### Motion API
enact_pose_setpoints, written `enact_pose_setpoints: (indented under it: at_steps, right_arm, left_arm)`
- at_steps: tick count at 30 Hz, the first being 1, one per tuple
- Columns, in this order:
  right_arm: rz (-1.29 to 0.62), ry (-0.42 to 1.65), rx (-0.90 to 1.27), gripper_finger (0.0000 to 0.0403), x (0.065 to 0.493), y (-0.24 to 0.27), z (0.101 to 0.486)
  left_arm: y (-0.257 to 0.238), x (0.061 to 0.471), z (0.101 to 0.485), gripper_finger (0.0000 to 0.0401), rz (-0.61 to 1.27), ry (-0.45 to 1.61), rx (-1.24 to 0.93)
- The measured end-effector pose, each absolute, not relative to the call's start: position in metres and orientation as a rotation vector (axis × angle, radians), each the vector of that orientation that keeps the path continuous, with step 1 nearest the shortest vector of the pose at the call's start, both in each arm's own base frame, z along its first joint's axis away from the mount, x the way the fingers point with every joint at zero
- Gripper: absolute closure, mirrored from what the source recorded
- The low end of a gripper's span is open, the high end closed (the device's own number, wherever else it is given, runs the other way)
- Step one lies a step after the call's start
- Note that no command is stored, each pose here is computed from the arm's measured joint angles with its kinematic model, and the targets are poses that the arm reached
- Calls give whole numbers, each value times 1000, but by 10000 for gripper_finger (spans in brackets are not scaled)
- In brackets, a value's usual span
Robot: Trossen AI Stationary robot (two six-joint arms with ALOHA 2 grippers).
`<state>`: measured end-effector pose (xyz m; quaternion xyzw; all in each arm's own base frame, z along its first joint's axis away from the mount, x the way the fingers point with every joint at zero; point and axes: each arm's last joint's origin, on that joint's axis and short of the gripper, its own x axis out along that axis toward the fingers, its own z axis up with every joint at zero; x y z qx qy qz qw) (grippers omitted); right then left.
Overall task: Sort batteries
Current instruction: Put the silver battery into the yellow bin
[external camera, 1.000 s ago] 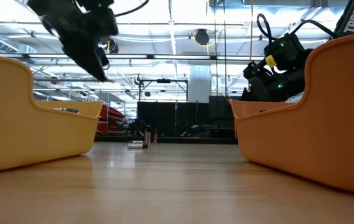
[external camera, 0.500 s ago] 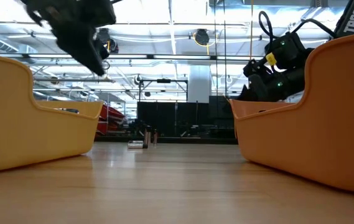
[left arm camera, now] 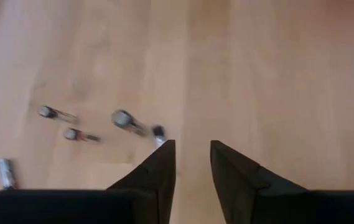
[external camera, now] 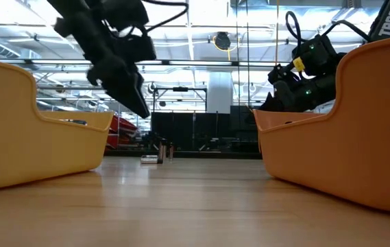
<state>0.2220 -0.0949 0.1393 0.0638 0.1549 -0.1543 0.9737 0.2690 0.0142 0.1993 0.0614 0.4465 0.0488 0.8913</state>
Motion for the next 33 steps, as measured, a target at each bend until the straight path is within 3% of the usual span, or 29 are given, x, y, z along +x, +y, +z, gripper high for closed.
enact_pose_setpoints:
  at_steps: [10,20,33]
  right_arm:
    - [-310,318,124,298,222,-95,139]
    - [-311,314,122,298,222,-95,139]
    - [-311,313,122,298,222,-95,139]
  left_arm:
    - [33,287,174,286,17,936,236]
    - [39,301,172,218,0,938,289]
    - [77,306,168,217,-10,955,227]
